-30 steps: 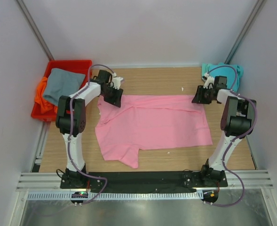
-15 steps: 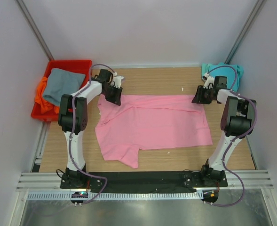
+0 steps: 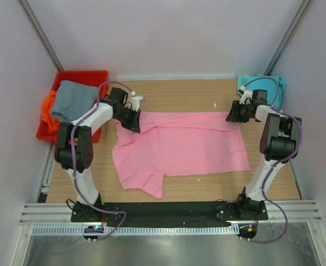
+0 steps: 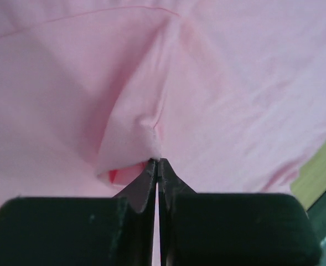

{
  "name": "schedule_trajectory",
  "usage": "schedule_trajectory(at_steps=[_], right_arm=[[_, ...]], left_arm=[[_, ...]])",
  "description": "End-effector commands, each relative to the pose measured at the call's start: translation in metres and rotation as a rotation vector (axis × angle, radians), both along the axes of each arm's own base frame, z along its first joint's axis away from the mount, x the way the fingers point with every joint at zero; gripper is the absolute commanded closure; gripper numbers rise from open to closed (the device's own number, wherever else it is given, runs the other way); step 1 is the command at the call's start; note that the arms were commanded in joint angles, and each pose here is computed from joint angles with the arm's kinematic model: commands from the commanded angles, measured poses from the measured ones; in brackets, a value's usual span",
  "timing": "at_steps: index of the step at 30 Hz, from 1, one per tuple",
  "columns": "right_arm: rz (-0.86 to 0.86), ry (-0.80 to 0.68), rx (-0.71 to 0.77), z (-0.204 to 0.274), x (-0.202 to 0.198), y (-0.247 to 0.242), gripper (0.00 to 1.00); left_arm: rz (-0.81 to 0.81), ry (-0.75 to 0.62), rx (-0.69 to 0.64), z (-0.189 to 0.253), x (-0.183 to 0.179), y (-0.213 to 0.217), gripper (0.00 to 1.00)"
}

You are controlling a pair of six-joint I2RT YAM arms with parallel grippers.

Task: Fold and stack the t-shirts
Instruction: Fold the tshirt

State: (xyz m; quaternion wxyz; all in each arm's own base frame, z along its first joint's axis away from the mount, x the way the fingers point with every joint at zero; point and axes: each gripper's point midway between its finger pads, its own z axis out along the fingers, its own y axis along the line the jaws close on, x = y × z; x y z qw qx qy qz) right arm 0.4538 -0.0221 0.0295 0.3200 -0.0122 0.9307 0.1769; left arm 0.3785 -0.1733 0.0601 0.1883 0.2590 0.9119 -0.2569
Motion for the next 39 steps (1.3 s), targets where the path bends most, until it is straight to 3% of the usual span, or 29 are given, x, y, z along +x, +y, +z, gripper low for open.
schedule_trajectory(at_steps=[1, 3, 4, 8, 11, 17, 28, 39], right_arm=[[-0.005, -0.008, -0.009, -0.003, 0.004, -0.006, 0.58], [-0.005, -0.003, -0.008, -0.005, 0.003, -0.006, 0.58], [-0.005, -0.002, -0.006, -0.006, 0.003, -0.005, 0.58], [-0.008, 0.004, 0.003, -0.006, 0.004, -0.005, 0.58], [-0.006, -0.001, 0.007, -0.004, 0.004, -0.004, 0.58], [0.000, -0.016, 0.005, 0.002, 0.002, -0.003, 0.58], [-0.052, 0.033, -0.049, -0.006, 0.013, -0.018, 0.58], [-0.105, 0.103, -0.125, -0.027, 0.041, -0.033, 0.57]], left_arm=[[-0.137, -0.072, -0.118, 0.054, -0.038, -0.018, 0.97], [-0.207, -0.017, -0.170, 0.057, -0.071, -0.028, 0.86], [-0.241, 0.001, -0.181, 0.055, -0.080, -0.030, 0.68], [-0.276, 0.144, -0.198, 0.041, -0.099, -0.033, 0.49], [-0.253, 0.169, -0.207, 0.038, -0.095, -0.033, 0.50], [-0.147, 0.043, -0.142, 0.029, -0.039, -0.016, 0.50], [0.014, 0.113, -0.103, -0.015, 0.018, 0.002, 0.50], [0.137, 0.071, 0.005, -0.039, 0.072, 0.019, 0.50]])
